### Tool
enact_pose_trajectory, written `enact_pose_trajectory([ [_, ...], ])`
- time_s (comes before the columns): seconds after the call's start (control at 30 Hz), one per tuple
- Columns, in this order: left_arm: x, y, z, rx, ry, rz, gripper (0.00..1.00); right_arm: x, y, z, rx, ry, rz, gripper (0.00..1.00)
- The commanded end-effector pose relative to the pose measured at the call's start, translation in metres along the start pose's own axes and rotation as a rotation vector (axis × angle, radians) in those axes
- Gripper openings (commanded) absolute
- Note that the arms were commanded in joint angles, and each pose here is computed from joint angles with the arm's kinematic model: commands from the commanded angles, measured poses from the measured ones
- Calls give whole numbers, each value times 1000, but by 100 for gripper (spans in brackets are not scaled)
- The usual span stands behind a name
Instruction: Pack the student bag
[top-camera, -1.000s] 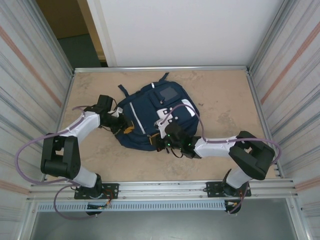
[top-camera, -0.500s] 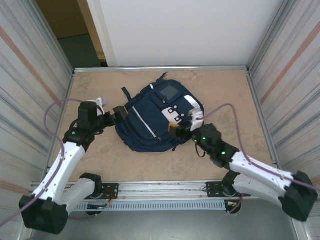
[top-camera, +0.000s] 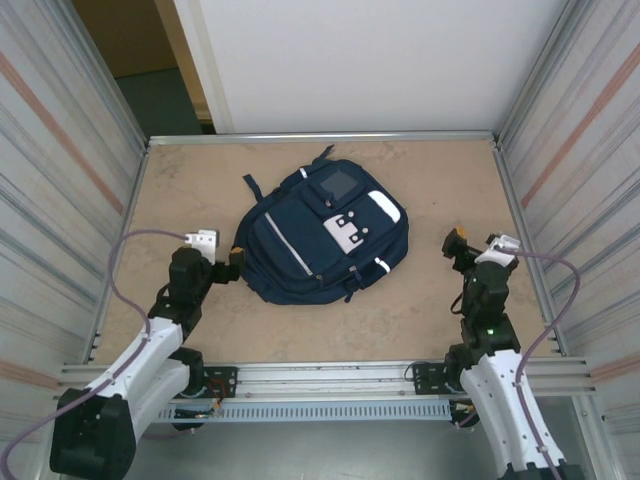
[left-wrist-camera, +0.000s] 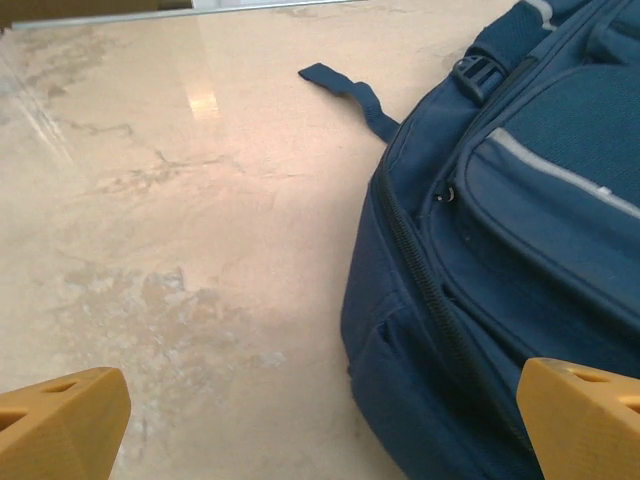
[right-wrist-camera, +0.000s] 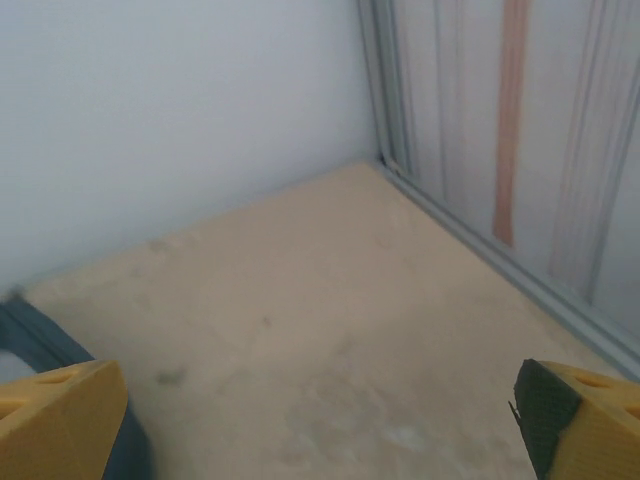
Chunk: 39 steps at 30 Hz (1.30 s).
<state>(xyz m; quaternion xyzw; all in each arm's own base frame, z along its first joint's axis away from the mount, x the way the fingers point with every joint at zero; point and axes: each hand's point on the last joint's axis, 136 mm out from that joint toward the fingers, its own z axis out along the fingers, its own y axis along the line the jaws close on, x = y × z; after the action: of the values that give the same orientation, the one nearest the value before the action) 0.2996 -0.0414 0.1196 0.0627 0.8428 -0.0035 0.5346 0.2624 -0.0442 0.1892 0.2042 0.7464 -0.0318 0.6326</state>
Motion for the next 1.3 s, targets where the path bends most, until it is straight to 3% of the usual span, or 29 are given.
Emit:
enact_pose_trajectory([
  [0.0,-41,6,0,-10,-164,111,99,24,1,13,-23,64,-93,99],
  [0.3,-22,15,28,30,-135,-3,99,62,11,69,-66,141,-91,99],
  [0.43,-24,34,43,-53,-126,-72,99,63,35,92,-169,129,-123,99],
  [0.53,-27,41,50,-62,-139,-80,99,60,38,110,-149,131,-194,99],
  [0.63,-31,49,60,-94,-169,-55,99,71,23,125,-82,161,-150,99],
  [0.73,-18,52,74,-69,-120,-85,99,86,27,136,-97,174,-172,99],
  [0.83,-18,44,88,-21,-144,-52,99,89,32,138,-97,199,-205,99],
  [0.87,-10,40,89,0,-72,-59,99,90,33,138,-99,206,-206,99],
  [1.27,-12,42,96,-37,-56,-38,99,89,34,137,-104,209,-208,99],
])
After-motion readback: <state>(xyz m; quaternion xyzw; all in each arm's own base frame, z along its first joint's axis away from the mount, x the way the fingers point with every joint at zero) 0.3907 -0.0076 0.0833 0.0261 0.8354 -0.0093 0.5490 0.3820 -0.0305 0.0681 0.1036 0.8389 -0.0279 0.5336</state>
